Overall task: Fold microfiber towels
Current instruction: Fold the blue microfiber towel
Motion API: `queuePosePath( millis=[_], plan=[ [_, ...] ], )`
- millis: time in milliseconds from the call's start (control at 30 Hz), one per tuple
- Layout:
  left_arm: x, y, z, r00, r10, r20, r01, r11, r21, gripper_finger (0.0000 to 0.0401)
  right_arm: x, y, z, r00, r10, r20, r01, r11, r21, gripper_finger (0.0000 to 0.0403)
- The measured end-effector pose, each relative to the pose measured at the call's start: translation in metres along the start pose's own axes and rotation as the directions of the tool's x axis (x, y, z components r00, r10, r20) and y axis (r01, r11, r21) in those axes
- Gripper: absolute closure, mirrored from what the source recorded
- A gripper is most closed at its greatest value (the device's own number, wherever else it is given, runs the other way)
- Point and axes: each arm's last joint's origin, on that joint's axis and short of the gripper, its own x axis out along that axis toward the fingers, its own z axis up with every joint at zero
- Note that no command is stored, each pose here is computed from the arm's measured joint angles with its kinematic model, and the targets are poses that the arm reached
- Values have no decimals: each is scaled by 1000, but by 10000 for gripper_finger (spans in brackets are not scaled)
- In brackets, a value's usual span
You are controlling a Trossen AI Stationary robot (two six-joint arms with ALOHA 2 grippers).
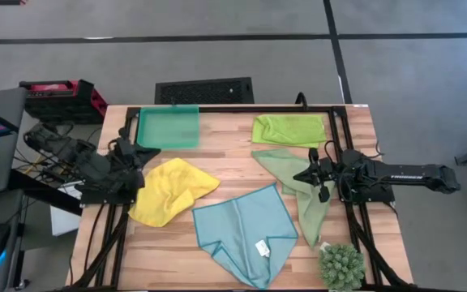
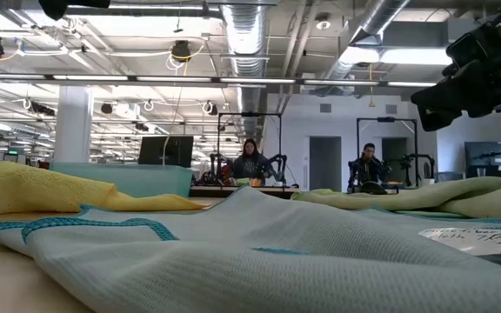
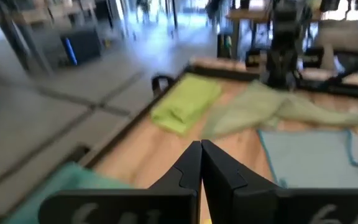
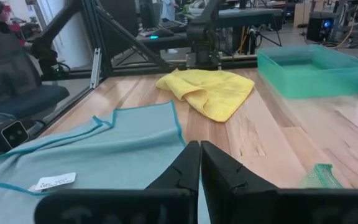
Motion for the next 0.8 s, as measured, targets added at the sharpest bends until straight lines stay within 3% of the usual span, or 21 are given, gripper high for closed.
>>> queuePosePath(
  millis=[100, 233, 333, 533, 800],
  plan=[
    [6, -16, 6, 980, -83, -178, 84, 996, -7, 401, 0, 0, 0, 1000, 0, 0, 0, 1000, 0, 365],
    [20, -41, 8, 900, -180, -397, 186, 982, -24, 401, 0, -2, 0, 998, -55, 1, 55, 998, 1, 365],
    [31, -56, 7, 847, -216, -485, 218, 975, -53, 401, 0, -4, 0, 996, -91, 1, 91, 996, 3, 365],
    [49, -71, 1, 764, -228, -603, 186, 974, -132, 401, -1, -6, 0, 994, -112, 2, 112, 994, 5, 365],
    [66, -69, -2, 712, -233, -663, 90, 966, -242, 369, -1, -6, 0, 994, -111, 4, 111, 994, 5, 365]
  ],
)
